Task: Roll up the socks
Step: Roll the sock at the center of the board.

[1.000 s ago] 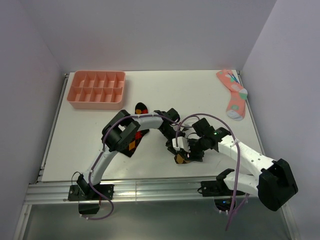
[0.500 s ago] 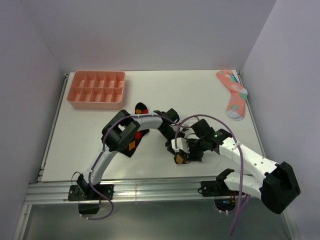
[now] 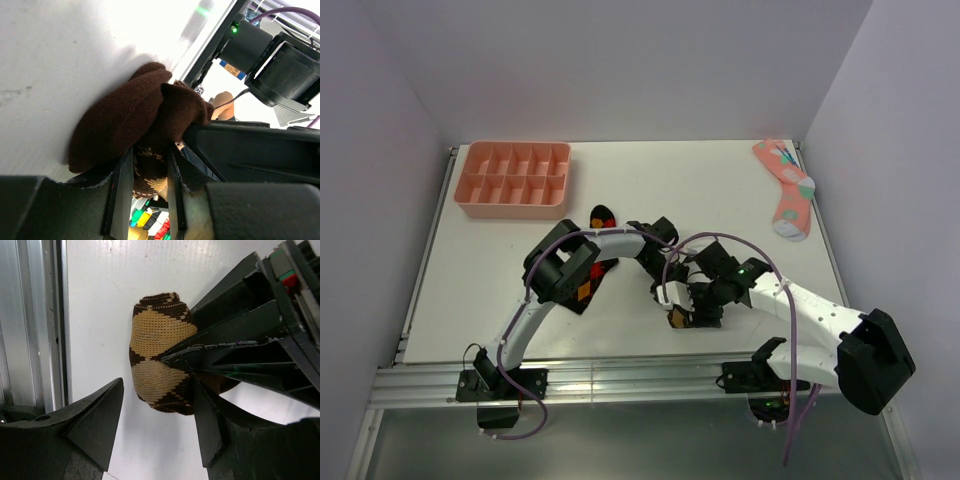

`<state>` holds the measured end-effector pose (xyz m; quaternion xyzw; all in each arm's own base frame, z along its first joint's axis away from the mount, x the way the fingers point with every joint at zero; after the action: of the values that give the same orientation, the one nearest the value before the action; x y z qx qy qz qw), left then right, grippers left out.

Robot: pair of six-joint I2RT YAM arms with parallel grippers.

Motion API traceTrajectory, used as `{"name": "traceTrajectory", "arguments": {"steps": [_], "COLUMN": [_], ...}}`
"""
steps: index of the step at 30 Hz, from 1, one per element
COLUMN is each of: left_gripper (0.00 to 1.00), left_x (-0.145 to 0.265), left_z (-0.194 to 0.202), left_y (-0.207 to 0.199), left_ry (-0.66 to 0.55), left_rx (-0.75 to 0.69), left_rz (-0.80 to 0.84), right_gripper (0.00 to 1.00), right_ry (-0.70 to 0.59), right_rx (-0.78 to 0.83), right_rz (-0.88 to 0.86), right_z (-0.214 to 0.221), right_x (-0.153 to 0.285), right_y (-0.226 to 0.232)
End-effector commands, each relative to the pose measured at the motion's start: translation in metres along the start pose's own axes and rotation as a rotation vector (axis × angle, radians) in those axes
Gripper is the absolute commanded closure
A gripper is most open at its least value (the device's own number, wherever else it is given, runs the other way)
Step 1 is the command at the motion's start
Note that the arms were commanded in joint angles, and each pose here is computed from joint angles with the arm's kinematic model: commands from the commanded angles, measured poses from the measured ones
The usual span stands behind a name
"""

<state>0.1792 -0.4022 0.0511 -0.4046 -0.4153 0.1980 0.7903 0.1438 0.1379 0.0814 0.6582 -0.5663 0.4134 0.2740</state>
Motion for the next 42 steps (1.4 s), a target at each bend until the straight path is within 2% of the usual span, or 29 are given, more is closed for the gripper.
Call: {"name": "traceTrajectory", "arguments": {"steps": [1,9,14,17,18,19,22,25,26,29,34,42], "left_gripper": [1.0,1.0,1.0,1.0,1.0,1.0,0.95,0.82,0.75,0.66,0.6,0.53], "left_x": [-0.012,-0.012,-0.012,-0.012,-0.012,-0.012,-0.008,-0.001,0.0,0.007,0.024,0.048], "left_z": [-0.003,-0.003,-0.005,-0.006,-0.006,-0.003,-0.008,-0.015,-0.012,-0.019,-0.031,-0.034], "left_y": [0.053,0.054,0.052,0.051,0.051,0.051,0.043,0.036,0.04,0.033,0.011,-0.005], "left_ry": [-0.04,-0.042,-0.048,-0.06,-0.065,-0.07,-0.137,-0.241,-0.261,-0.378,-0.572,-0.791], "left_rx": [0.061,0.072,0.067,0.068,0.068,0.089,0.081,0.066,0.079,0.066,0.01,-0.034], "left_rz": [-0.181,-0.157,-0.136,-0.119,-0.113,-0.11,-0.099,-0.094,-0.101,-0.079,-0.015,0.041], "right_gripper": [0.36,0.37,0.42,0.55,0.65,0.7,0.81,0.85,0.85,0.88,0.88,0.88], "right_ry": [0.009,0.034,0.045,0.049,0.048,0.053,0.057,0.06,0.063,0.071,0.077,0.083], "right_rx": [-0.006,-0.029,-0.057,-0.083,-0.094,-0.102,-0.115,-0.131,-0.14,-0.17,-0.21,-0.263], "right_rz": [-0.004,-0.044,-0.047,-0.065,-0.065,-0.077,-0.071,-0.084,-0.093,-0.112,-0.137,-0.179], "right_z": [0.002,0.009,0.011,0.013,0.012,0.013,0.013,0.013,0.014,0.016,0.019,0.022], "right_x": [-0.008,-0.017,-0.023,-0.026,-0.026,-0.028,-0.027,-0.025,-0.026,-0.026,-0.029,-0.028], "right_y": [0.0,0.004,0.002,0.003,0.001,0.002,0.0,-0.001,-0.001,0.0,0.0,-0.006]}}
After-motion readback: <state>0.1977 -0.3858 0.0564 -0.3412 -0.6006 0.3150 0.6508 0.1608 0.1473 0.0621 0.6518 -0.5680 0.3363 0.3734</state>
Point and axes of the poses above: each gripper's point midway between its finger pads, its own x axis back along the fingers, its own y axis along the line the jaws close on, z = x × y, the point moved 4 cm from there along x, back along the fingers, and after that the axes turned 6 degrees about x, right-handed, at the moved point
